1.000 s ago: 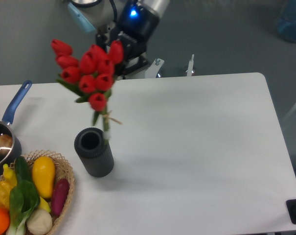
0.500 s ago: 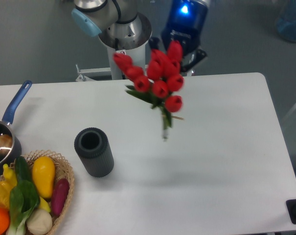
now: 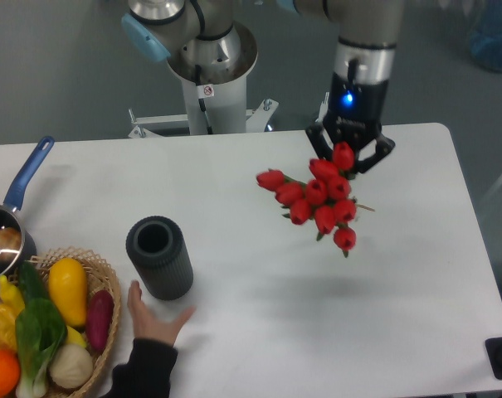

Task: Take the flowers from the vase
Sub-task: 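Carry the held tulips away from the vase over the table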

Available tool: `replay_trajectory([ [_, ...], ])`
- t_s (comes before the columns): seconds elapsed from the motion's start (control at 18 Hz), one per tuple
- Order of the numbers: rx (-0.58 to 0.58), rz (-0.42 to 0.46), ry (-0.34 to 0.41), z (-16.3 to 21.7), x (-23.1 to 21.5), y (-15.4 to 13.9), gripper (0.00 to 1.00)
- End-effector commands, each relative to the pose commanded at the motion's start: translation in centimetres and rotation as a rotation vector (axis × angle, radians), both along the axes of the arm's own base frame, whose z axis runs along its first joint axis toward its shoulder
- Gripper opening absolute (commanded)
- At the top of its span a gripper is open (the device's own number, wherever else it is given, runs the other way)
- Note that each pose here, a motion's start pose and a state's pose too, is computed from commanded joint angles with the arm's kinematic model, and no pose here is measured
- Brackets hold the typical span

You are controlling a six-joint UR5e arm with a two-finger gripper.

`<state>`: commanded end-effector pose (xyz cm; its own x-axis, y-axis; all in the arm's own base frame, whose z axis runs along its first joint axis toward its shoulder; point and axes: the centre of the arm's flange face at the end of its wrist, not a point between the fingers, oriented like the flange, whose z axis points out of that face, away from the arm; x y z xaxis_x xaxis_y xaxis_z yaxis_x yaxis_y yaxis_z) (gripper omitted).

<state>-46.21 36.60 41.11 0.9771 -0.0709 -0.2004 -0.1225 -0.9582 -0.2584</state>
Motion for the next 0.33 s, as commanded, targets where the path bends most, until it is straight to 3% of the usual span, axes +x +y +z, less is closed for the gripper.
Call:
replay_trajectory([
  [0.33, -0.166, -0.004, -0.056, 0.5, -2.0, 1.6, 0.06],
])
